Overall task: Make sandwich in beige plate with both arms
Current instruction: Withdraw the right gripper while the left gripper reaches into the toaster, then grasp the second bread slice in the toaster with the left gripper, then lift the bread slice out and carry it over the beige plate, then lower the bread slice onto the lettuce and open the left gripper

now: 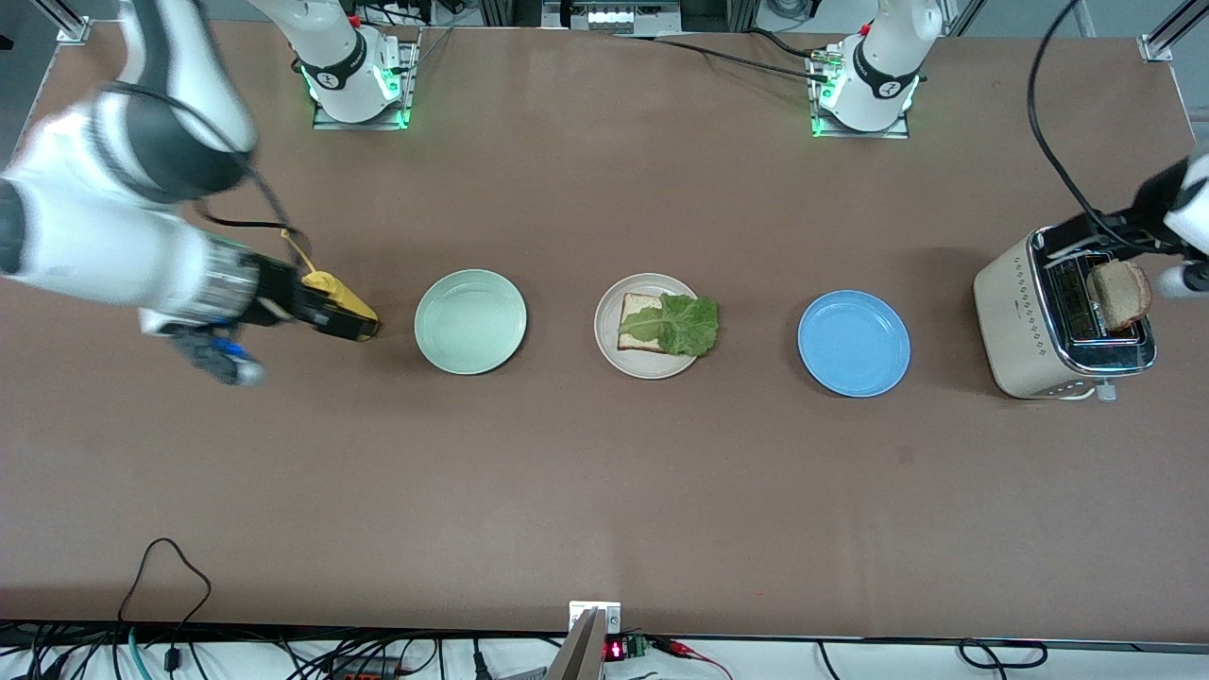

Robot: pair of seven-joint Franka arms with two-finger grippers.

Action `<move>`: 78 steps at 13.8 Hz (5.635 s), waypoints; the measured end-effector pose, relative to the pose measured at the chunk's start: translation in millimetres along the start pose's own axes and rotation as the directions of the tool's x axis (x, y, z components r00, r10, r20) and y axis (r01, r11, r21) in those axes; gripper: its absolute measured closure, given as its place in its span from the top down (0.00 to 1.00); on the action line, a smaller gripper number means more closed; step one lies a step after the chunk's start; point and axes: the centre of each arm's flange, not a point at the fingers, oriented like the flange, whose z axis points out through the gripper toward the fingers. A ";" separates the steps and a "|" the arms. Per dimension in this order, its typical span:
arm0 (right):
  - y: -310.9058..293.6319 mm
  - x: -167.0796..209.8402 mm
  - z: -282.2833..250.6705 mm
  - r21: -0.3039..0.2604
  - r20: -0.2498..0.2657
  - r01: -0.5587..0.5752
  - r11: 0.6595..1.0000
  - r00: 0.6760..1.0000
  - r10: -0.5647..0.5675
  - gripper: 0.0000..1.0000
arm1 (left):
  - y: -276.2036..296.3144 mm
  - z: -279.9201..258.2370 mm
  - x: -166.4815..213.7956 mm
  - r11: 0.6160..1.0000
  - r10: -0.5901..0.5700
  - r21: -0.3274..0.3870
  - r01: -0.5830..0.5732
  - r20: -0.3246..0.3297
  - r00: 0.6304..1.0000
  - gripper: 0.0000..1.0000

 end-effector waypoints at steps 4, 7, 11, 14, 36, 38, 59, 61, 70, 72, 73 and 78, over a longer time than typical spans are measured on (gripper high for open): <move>88.4 14.7 -60.6 -0.248 -0.013 0.394 0.885 0.912 -0.410 1.00 | -61.6 48.0 23.6 0.996 -0.086 -0.007 0.087 0.083 0.993 1.00; 102.1 5.6 -92.6 -0.342 -0.022 0.463 0.818 0.866 -0.499 1.00 | -124.3 96.7 38.6 0.995 -0.089 -0.031 0.095 0.147 0.985 1.00; 132.8 0.3 -127.6 -0.350 -0.077 0.422 0.836 0.877 -0.475 1.00 | -184.7 118.6 45.4 0.997 -0.038 -0.064 0.048 0.154 0.987 1.00; 138.1 2.2 -127.8 -0.348 -0.076 0.416 0.840 0.881 -0.467 1.00 | -228.6 128.0 41.8 0.996 -0.015 -0.087 0.029 0.155 0.988 1.00; 128.6 -2.2 -123.7 -0.346 -0.059 0.434 0.832 0.875 -0.481 1.00 | -243.4 77.2 42.9 0.988 0.064 -0.154 -0.027 0.243 0.968 0.11; 128.6 -2.5 -123.7 -0.346 -0.058 0.434 0.832 0.875 -0.480 1.00 | -214.9 38.6 39.1 0.982 0.124 -0.168 -0.086 0.234 0.964 0.09; 134.2 -1.4 -123.3 -0.344 -0.055 0.426 0.837 0.881 -0.470 1.00 | 275.4 311.4 -4.5 0.626 0.445 -0.779 -0.039 0.316 0.838 0.09; 134.2 -1.4 -123.2 -0.344 -0.054 0.426 0.837 0.881 -0.470 1.00 | 274.0 333.8 0.4 0.595 0.454 -0.802 -0.053 0.281 0.846 0.09; 133.4 -1.8 -122.7 -0.344 -0.052 0.427 0.836 0.881 -0.471 1.00 | 281.2 384.2 6.3 0.526 0.444 -0.849 -0.062 0.211 0.871 0.09; 133.5 -1.9 -122.7 -0.344 -0.052 0.427 0.836 0.881 -0.471 1.00 | 290.4 390.1 2.5 0.526 0.448 -0.847 -0.071 0.205 0.870 0.09; 133.5 -1.9 -122.7 -0.344 -0.051 0.427 0.836 0.881 -0.471 1.00 | 292.0 394.6 1.5 0.522 0.454 -0.849 -0.080 0.197 0.869 0.09; 133.4 -1.9 -122.6 -0.344 -0.051 0.427 0.836 0.881 -0.471 1.00 | 284.6 408.9 5.0 0.506 0.464 -0.857 -0.100 0.172 0.869 0.09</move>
